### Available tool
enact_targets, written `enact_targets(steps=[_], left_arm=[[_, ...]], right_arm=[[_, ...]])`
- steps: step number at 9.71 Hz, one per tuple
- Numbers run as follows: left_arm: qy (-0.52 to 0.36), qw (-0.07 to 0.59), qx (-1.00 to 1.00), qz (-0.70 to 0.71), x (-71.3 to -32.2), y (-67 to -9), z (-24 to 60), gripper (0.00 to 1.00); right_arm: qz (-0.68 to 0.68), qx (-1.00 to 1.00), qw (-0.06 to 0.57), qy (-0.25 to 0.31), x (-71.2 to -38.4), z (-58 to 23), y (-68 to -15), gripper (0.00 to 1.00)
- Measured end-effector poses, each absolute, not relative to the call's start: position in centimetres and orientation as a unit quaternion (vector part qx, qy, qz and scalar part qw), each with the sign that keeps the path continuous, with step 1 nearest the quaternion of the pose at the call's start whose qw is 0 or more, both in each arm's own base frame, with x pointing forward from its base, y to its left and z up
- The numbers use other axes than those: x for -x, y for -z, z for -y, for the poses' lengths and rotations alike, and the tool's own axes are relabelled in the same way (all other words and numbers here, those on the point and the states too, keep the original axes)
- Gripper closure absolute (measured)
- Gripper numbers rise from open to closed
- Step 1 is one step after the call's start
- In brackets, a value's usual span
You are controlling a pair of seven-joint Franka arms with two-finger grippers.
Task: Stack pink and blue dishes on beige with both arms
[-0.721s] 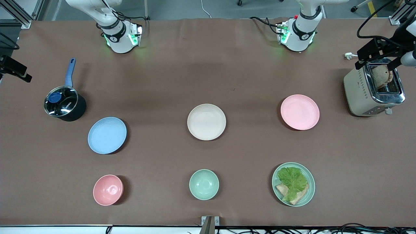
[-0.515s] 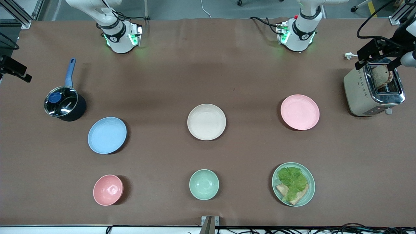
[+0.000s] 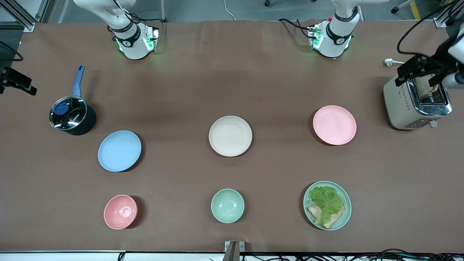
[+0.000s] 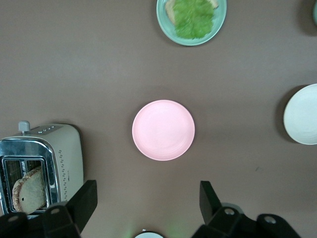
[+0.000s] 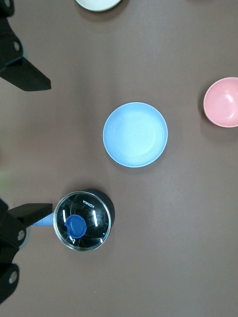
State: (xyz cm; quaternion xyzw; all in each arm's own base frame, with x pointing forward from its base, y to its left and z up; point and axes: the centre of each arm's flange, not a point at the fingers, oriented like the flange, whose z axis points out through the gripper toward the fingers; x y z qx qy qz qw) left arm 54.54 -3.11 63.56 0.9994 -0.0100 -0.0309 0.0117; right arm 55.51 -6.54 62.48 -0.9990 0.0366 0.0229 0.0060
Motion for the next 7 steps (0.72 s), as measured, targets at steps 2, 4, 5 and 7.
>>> enact_targets(steps=[2, 4, 5, 7], left_arm=[[0.019, 0.023, -1.000, 0.002, -57.4, -56.4, 0.6, 0.05], [0.004, 0.029, -1.000, 0.010, -58.0, -47.7, -2.1, 0.00], [0.001, 0.030, -0.999, 0.022, -57.3, -43.7, -3.9, 0.00], [0.017, 0.052, -0.998, 0.034, -54.8, -35.6, -5.6, 0.01]], right_arm=[[-0.045, 0.998, 0.027, -0.037, -59.6, 9.0, -54.4, 0.00], [-0.036, 0.995, 0.085, -0.049, -61.8, 14.5, -45.8, 0.00], [-0.041, 0.992, 0.115, -0.038, -62.2, 16.8, -42.0, 0.00], [-0.043, 0.987, 0.152, -0.012, -62.5, 18.3, -34.2, 0.00]])
